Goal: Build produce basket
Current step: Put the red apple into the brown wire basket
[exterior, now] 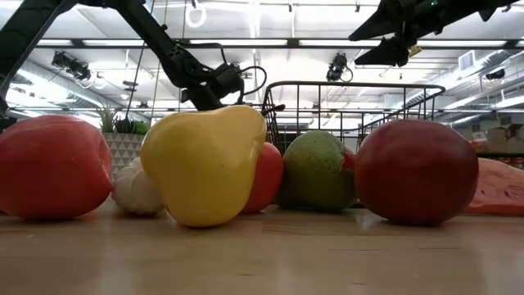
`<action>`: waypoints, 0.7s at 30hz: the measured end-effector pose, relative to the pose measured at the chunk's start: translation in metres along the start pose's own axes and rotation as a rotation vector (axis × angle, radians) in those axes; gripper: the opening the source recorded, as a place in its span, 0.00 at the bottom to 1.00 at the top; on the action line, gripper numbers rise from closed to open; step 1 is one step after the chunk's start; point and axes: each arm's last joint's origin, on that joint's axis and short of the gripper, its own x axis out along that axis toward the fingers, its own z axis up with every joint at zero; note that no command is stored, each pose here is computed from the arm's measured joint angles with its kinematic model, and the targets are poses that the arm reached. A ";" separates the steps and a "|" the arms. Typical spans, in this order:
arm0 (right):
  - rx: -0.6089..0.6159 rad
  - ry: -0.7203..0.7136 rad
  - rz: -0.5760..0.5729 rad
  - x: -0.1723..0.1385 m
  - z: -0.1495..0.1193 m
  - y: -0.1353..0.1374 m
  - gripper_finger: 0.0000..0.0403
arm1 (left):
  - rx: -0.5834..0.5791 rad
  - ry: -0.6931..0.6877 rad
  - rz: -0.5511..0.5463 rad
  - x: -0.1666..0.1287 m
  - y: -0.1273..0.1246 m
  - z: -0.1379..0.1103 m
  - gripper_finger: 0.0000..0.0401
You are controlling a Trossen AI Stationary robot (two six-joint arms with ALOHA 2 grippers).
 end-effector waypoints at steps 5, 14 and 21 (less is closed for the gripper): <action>0.000 0.000 0.000 0.000 0.000 0.000 0.99 | 0.000 0.010 -0.006 0.000 -0.001 -0.001 0.19; 0.000 0.000 0.000 0.000 0.000 0.000 0.99 | 0.001 0.015 -0.011 0.000 -0.001 -0.001 0.03; 0.000 0.000 0.000 0.000 0.000 0.000 0.99 | -0.018 0.018 -0.009 -0.001 -0.001 -0.001 0.02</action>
